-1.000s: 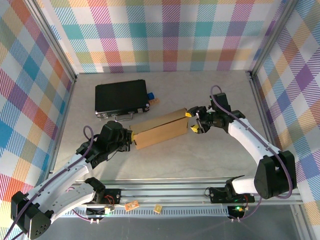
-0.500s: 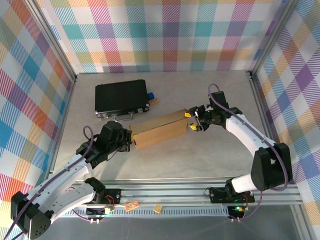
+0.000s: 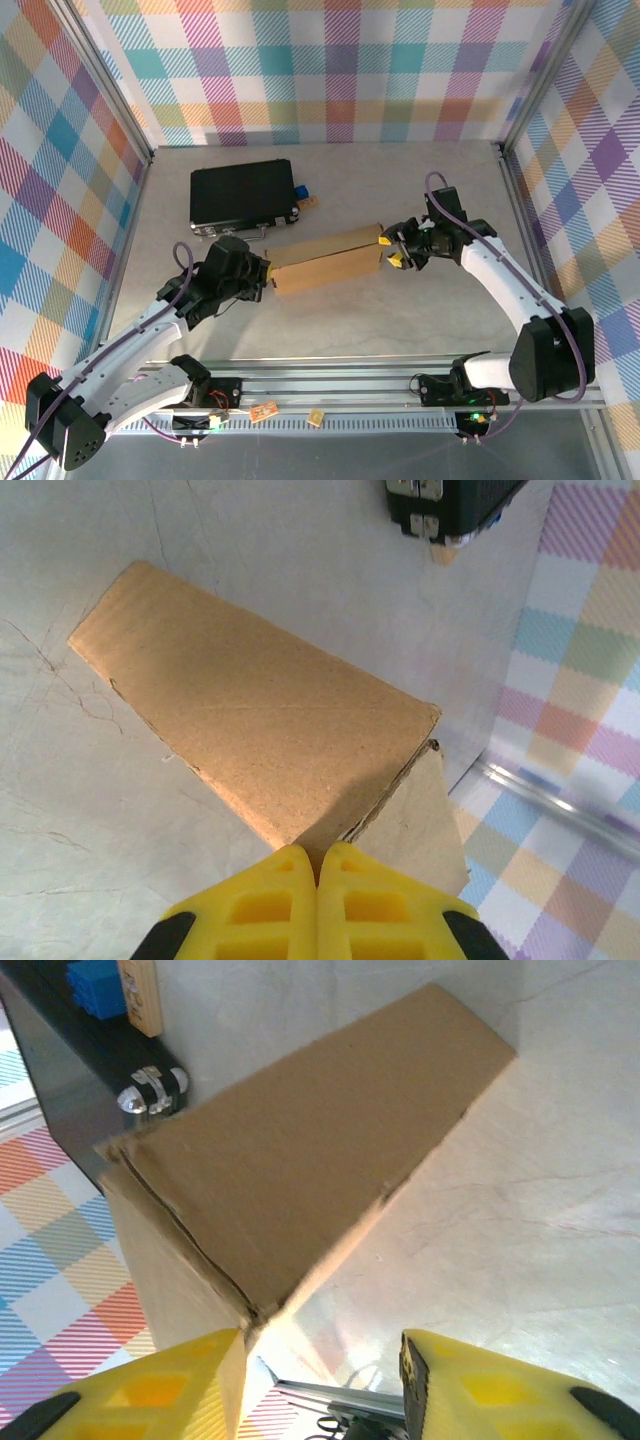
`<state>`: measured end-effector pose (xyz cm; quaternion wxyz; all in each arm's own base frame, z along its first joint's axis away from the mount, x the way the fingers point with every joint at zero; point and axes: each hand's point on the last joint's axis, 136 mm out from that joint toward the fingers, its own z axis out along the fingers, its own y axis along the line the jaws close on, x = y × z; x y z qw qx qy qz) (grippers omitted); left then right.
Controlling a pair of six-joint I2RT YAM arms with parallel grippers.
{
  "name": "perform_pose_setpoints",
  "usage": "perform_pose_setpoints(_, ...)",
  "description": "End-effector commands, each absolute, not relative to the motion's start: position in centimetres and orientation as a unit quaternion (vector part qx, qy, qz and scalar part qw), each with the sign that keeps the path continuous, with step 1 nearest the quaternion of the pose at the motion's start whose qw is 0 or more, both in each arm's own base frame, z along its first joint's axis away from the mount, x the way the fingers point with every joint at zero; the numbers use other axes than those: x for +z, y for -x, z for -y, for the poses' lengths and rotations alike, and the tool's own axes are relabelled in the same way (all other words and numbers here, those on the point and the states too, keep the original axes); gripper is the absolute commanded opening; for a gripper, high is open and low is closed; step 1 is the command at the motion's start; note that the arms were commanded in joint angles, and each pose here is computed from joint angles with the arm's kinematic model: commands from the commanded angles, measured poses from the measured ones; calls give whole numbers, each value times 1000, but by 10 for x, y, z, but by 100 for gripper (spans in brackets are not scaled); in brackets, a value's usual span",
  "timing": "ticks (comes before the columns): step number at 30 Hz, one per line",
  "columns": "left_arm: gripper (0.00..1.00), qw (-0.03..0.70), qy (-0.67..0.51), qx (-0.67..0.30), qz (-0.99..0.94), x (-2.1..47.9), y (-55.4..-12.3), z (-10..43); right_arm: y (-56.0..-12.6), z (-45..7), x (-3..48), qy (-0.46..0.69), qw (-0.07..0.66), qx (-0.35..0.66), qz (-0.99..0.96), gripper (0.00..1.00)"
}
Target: Fold the paper box
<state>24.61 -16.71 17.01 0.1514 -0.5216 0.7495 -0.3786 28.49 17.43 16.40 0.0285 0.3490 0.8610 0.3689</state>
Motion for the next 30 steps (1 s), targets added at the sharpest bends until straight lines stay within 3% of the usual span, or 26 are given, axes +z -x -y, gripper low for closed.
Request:
perform_pose_setpoints(1,5,106,499,-323,-797,139,-221,166,-256,-165,148,-346,-2,340,-875,41)
perform_pose_setpoints(10,18,77,442,-303,-841,112,-190,180,-207,-150,113,-368,-31,315,-874,39)
perform_pose_setpoints(23,23,62,427,-269,-861,73,-183,188,-186,-135,75,-381,-65,251,-888,38)
perform_pose_setpoints(27,32,78,419,-272,-863,85,-192,191,-179,-120,77,-386,-58,208,-897,41)
perform_pose_setpoints(30,41,114,402,-264,-869,114,-205,182,-195,-106,104,-366,8,196,-910,55)
